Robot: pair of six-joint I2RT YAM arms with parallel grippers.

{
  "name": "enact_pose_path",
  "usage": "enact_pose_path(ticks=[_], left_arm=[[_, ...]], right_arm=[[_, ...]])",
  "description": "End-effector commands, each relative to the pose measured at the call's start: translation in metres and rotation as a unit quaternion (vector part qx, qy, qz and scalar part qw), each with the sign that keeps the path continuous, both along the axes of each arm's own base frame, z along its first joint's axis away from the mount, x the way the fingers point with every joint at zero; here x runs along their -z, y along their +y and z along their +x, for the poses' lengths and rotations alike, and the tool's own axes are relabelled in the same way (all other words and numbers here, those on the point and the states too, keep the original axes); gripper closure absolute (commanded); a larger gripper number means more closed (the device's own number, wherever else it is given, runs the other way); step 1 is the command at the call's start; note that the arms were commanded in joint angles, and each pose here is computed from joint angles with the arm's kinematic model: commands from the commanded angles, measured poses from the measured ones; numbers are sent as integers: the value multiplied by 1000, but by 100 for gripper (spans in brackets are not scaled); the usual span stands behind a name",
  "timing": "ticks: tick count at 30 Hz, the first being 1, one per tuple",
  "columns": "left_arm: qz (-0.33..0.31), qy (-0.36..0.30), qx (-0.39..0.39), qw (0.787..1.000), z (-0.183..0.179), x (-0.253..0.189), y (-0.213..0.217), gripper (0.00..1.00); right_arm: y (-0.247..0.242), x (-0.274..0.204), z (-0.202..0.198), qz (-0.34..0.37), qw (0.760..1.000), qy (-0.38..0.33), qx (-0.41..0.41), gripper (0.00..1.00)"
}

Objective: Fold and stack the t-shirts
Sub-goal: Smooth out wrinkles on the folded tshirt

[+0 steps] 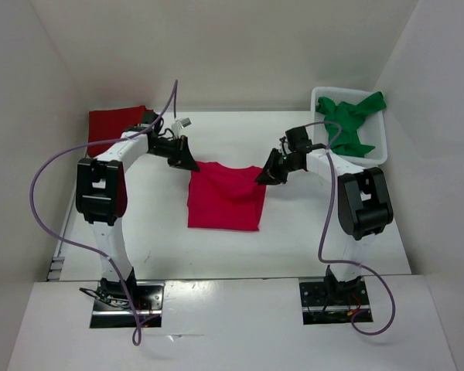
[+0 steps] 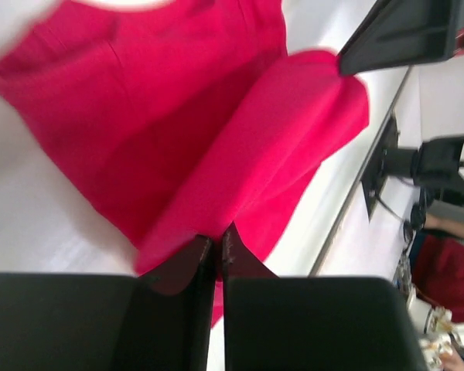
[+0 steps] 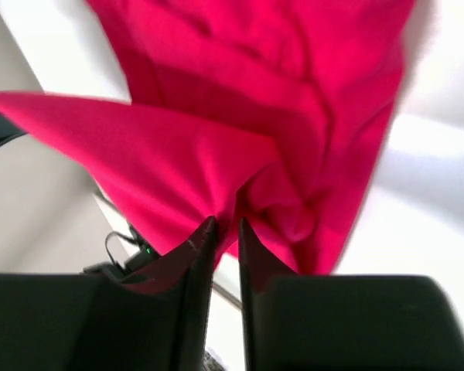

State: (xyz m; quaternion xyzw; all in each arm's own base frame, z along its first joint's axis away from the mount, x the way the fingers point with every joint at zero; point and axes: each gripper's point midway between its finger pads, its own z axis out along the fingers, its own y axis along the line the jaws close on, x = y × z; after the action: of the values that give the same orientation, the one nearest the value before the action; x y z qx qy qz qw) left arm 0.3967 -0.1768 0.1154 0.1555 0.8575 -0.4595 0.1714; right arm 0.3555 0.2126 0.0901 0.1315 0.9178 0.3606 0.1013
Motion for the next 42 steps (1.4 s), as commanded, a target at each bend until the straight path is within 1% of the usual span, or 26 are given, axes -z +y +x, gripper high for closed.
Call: enact_pose_path(ticks=[1, 2, 4, 5, 6, 7, 9, 10, 11, 13, 15, 17, 18, 20, 22, 23, 25, 29, 32, 34, 37, 38, 39, 40, 41, 42], left_arm=[[-24, -35, -13, 999, 32, -12, -1, 89], [-20, -44, -15, 999, 39, -14, -1, 84], [-8, -43, -22, 999, 50, -2, 1, 79], [-2, -52, -31, 998, 60, -4, 7, 74], [12, -53, -42, 998, 68, 7, 14, 61], [19, -53, -47, 997, 72, 10, 16, 56], [27, -65, -50, 996, 80, 12, 22, 51], [36, -63, -45, 996, 76, 16, 25, 47], [43, -67, -42, 996, 75, 18, 26, 47], [54, -88, -31, 994, 70, 14, 29, 44], [64, -124, -31, 990, 72, 5, 36, 38], [86, -143, -21, 986, 69, 9, 36, 35], [92, -145, -13, 985, 66, 14, 34, 33], [111, -159, 4, 981, 65, 18, 25, 32], [121, -159, 10, 980, 65, 25, 24, 32], [127, -150, 4, 981, 65, 31, 25, 32], [133, -149, 2, 980, 68, 37, 26, 32], [132, -145, -1, 981, 72, 49, 26, 32], [127, -141, 6, 982, 70, 52, 20, 32], [118, -136, 21, 983, 65, 56, 8, 32], [118, -132, 26, 984, 60, 59, 4, 38], [113, -136, 35, 984, 58, 58, -1, 45], [114, -131, 36, 984, 57, 62, -1, 48], [109, -126, 39, 985, 54, 64, -2, 55], [102, -125, 42, 986, 53, 63, -4, 55], [96, -121, 49, 987, 47, 64, -9, 62]], right_arm=[[-1, -16, 44, 6, 998, -59, 32, 75], [-4, -22, 53, 8, 996, -71, 43, 75], [-5, -32, 70, 8, 993, -103, 58, 72], [-4, -44, 80, 8, 990, -123, 63, 70], [-6, -48, 85, 1, 988, -139, 60, 68], [-8, -58, 90, -5, 985, -158, 61, 67], [-16, -65, 92, -30, 981, -180, 61, 57], [-18, -68, 90, -40, 979, -193, 46, 53], [-19, -73, 85, -44, 977, -205, 39, 49], [-17, -71, 75, -51, 975, -218, 10, 34], [-17, -58, 60, -63, 976, -208, -4, 25], [-14, -49, 52, -86, 974, -209, -19, 20], [-11, -42, 47, -94, 975, -202, -29, 20], [6, -32, 42, -114, 970, -206, -57, 18], [20, -20, 36, -133, 967, -202, -76, 17], [23, -20, 40, -141, 966, -206, -74, 17], [26, -6, 41, -149, 966, -195, -78, 17], [24, 4, 47, -161, 966, -191, -73, 17], [23, 6, 57, -172, 962, -200, -68, 17], [24, 10, 60, -176, 961, -198, -74, 17], [27, 18, 60, -185, 960, -194, -83, 17], [27, 22, 59, -186, 960, -189, -84, 17], [27, 22, 59, -186, 960, -189, -84, 18], [29, 20, 60, -181, 960, -196, -89, 23], [29, 23, 59, -181, 960, -195, -90, 23], [29, 26, 55, -178, 961, -190, -94, 34]])
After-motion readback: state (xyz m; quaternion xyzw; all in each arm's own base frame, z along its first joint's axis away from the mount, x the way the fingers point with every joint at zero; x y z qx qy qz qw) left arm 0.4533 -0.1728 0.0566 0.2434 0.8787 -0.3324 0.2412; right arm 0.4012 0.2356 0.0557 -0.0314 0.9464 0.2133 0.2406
